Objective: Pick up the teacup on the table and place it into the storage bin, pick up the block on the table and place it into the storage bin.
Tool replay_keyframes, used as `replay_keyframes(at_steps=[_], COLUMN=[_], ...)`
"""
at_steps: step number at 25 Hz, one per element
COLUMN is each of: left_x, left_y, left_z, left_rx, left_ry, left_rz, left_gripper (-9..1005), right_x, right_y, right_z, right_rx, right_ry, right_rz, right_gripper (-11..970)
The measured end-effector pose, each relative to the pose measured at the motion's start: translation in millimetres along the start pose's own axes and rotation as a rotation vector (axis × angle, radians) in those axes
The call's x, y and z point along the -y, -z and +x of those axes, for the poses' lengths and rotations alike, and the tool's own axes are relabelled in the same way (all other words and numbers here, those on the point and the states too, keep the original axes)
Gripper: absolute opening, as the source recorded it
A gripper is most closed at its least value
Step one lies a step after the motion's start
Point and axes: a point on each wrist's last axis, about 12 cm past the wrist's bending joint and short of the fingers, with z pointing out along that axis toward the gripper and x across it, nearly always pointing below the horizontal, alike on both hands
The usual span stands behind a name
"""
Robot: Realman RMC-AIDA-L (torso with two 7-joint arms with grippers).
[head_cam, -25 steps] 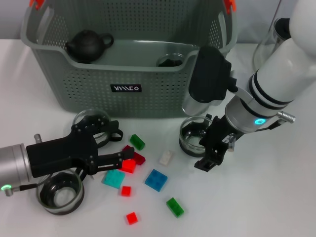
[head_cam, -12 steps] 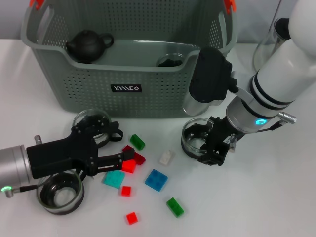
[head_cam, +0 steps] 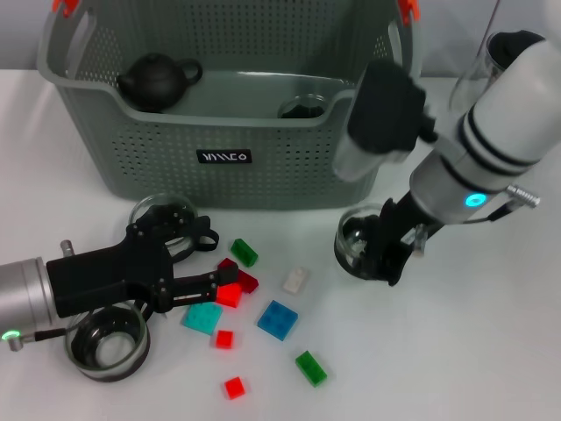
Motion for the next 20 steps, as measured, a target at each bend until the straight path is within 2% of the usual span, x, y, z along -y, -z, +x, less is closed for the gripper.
replay_keyframes(at_steps=[3, 7, 11, 12, 16, 20], left_x=[0.0, -0.2, -0.8, -1.0, -1.4, -1.5], left_y=[0.2, 0.5, 0.0, -0.3, -1.5, -2.5], left_z=[0.0, -0.1, -0.9, -1.3, -2.3, -2.8], left_rx=[0.0, 0.0, 0.001, 0.001, 0.002, 0.003], left_ry=[0.0, 0.0, -0.003, -0.004, -0.006, -0.007], left_rz=[-0.001, -0.001, 0.0, 0.0, 0.003, 0.004], left_gripper=[843, 844, 844, 844, 843, 843], right_x=[-0.2, -3.8, -7.1, -6.5, 1.8, 20.8], right_y=[24.2, 75.4, 132.9, 152.5, 169.6, 165.2], right_z=[-1.6, -4.4, -10.4, -14.5, -25.4, -44.6], right_rx=[0.044, 0.171, 0.413, 0.536, 0.699, 0.746], right_ry=[-0.024, -0.045, -0.022, -0.01, -0.024, -0.083], right_rz=[-0.031, -0.083, -0.12, -0.119, -0.065, 0.054], right_gripper=[53, 54, 53, 53, 53, 53])
